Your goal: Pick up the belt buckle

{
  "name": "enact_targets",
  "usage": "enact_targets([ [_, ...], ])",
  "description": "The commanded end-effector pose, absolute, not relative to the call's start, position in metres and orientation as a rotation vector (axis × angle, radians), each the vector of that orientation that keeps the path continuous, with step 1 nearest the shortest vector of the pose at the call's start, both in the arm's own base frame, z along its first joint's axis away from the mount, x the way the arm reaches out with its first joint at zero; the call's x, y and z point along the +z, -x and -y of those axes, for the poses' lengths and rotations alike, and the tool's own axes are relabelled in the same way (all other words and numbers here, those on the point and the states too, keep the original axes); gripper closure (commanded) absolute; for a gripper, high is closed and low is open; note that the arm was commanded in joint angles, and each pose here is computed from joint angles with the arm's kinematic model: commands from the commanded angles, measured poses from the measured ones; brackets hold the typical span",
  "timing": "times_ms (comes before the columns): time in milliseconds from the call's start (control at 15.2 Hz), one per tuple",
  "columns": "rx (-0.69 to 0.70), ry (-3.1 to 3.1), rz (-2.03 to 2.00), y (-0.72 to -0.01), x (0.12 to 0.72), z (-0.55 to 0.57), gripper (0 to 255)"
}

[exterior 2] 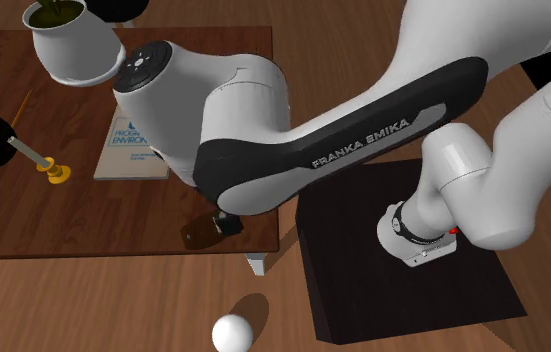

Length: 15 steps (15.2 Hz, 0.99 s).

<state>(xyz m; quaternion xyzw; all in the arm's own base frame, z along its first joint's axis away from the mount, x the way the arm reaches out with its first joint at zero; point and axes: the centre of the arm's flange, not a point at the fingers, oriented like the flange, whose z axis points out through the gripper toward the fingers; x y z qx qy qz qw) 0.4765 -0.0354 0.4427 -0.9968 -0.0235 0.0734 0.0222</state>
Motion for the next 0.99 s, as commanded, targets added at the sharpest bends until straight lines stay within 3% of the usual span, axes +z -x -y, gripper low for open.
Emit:
enact_targets([
  [0,0.262,3.068,0.094,-0.496,0.420,0.037,0],
  [660,0.263,3.067,0.095,-0.497,0.379,0.037,0],
  [726,0.263,3.067,0.094,-0.496,0.379,0.037,255],
  [924,0.263,3.067,0.094,-0.496,0.379,0.037,255],
])
